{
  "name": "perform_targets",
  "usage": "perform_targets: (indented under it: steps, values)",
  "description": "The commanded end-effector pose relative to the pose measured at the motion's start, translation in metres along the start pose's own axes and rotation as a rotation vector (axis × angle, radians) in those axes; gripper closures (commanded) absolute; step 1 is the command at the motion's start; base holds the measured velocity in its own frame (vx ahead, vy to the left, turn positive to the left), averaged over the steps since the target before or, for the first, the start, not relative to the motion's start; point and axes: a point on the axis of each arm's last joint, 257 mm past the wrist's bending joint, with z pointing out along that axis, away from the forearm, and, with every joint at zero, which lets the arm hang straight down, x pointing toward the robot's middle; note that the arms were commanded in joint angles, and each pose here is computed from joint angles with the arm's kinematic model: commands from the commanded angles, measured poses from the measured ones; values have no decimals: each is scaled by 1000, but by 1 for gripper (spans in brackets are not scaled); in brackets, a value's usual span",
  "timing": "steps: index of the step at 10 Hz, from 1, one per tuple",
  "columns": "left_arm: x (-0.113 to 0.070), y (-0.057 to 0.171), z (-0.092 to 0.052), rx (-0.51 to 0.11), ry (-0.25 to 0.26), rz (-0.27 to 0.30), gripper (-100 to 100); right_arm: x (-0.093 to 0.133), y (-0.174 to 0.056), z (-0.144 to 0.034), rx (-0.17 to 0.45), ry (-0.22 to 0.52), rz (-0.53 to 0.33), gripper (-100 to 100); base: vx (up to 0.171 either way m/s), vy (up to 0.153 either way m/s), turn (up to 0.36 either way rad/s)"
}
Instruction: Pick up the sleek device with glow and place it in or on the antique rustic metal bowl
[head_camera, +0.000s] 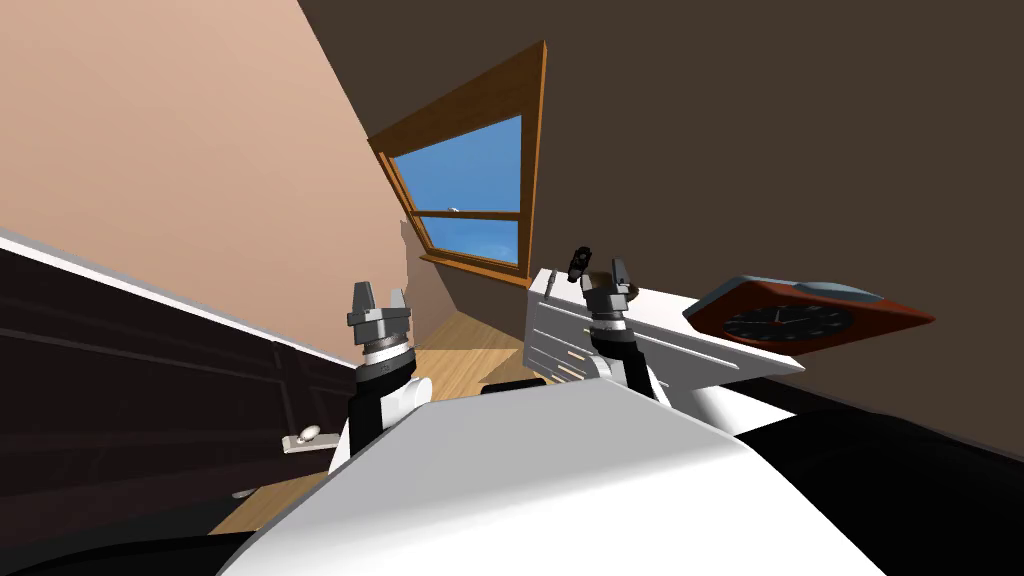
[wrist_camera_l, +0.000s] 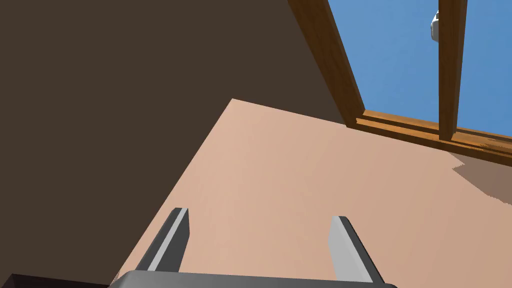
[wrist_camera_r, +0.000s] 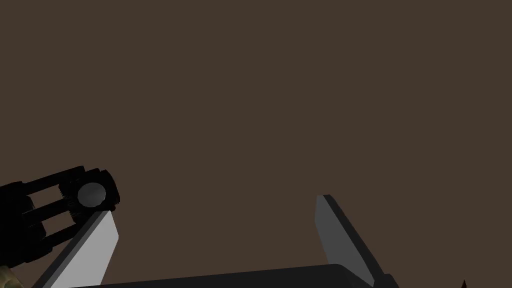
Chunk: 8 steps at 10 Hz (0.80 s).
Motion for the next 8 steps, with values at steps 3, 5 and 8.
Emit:
perform_targets:
  steps: [3,5,8]
  values:
    - [0,0,0,0,0,0,0,19,-27,-1,55,105,-82,-100,-123,63,62]
    - [0,0,0,0,0,0,0,31,-48,-4,91,179,-152,-100,-176,95,96]
    - [0,0,0,0,0,0,0,44,-73,-9,126,270,-246,-100,-176,81,82]
